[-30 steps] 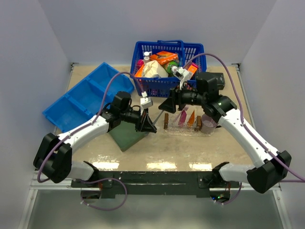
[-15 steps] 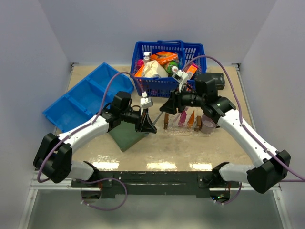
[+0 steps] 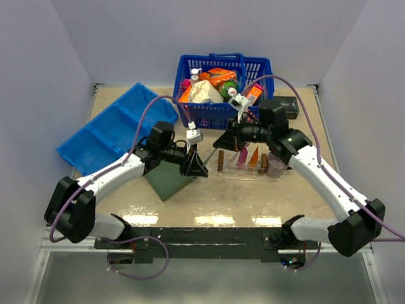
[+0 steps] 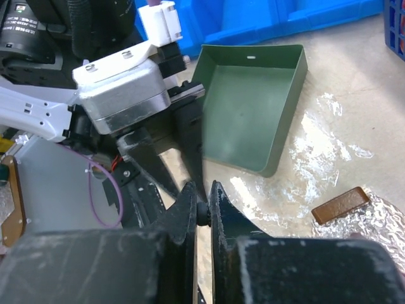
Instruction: Prepare toiletry sets of a toothbrush and toothpaste on the tray
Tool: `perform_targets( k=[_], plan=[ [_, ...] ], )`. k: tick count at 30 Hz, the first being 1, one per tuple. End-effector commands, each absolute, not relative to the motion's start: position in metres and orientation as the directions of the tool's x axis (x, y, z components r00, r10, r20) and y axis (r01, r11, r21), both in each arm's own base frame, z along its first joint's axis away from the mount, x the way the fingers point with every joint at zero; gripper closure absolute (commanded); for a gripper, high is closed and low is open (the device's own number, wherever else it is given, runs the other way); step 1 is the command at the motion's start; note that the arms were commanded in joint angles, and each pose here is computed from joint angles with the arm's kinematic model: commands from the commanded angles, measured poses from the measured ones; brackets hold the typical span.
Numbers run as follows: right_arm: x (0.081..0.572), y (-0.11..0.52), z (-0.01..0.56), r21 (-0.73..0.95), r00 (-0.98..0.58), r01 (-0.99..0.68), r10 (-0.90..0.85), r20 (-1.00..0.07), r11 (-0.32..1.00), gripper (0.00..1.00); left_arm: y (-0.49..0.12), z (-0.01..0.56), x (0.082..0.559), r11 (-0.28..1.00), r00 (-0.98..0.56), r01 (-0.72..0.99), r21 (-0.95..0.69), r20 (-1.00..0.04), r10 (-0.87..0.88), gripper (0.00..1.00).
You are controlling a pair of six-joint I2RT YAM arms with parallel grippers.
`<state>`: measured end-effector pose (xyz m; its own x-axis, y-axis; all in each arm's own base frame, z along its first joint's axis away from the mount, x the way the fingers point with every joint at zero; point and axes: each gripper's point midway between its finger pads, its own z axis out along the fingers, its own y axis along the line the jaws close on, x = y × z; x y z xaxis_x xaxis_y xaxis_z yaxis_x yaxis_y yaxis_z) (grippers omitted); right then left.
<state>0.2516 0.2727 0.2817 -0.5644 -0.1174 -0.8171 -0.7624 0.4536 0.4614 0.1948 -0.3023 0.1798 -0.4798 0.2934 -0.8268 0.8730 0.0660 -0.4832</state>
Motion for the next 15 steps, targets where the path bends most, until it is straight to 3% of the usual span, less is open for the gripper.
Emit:
perform_targets(
  k=[1, 3, 7, 9, 15],
  plan=[
    [0.251, 0.272, 0.302, 0.421, -0.499, -0.797, -0.079, -0.863, 0.433, 1.00, -0.302, 0.190, 0.202, 0.084, -0.445, 0.894, -0.440, -0.853, 0.273, 0.52],
    [0.254, 0.269, 0.307, 0.419, -0.491, -0.784, -0.046, -0.870, 0.457, 1.00, -0.301, 0.192, 0.204, 0.099, -0.437, 0.899, -0.426, -0.859, 0.267, 0.31],
    [0.262, 0.255, 0.307, 0.390, -0.484, -0.745, -0.036, -0.874, 0.541, 1.00, -0.295, 0.201, 0.222, 0.209, -0.393, 0.913, -0.349, -0.890, 0.231, 0.21],
    [0.270, 0.245, 0.305, 0.385, -0.490, -0.717, -0.027, -0.871, 0.581, 1.00, -0.287, 0.205, 0.232, 0.275, -0.390, 0.903, -0.330, -0.899, 0.200, 0.05],
    [0.291, 0.194, 0.309, 0.345, -0.480, -0.585, 0.029, -0.877, 0.734, 1.00, -0.247, 0.237, 0.274, 0.506, -0.297, 0.831, -0.231, -0.953, 0.054, 0.03]
  ],
)
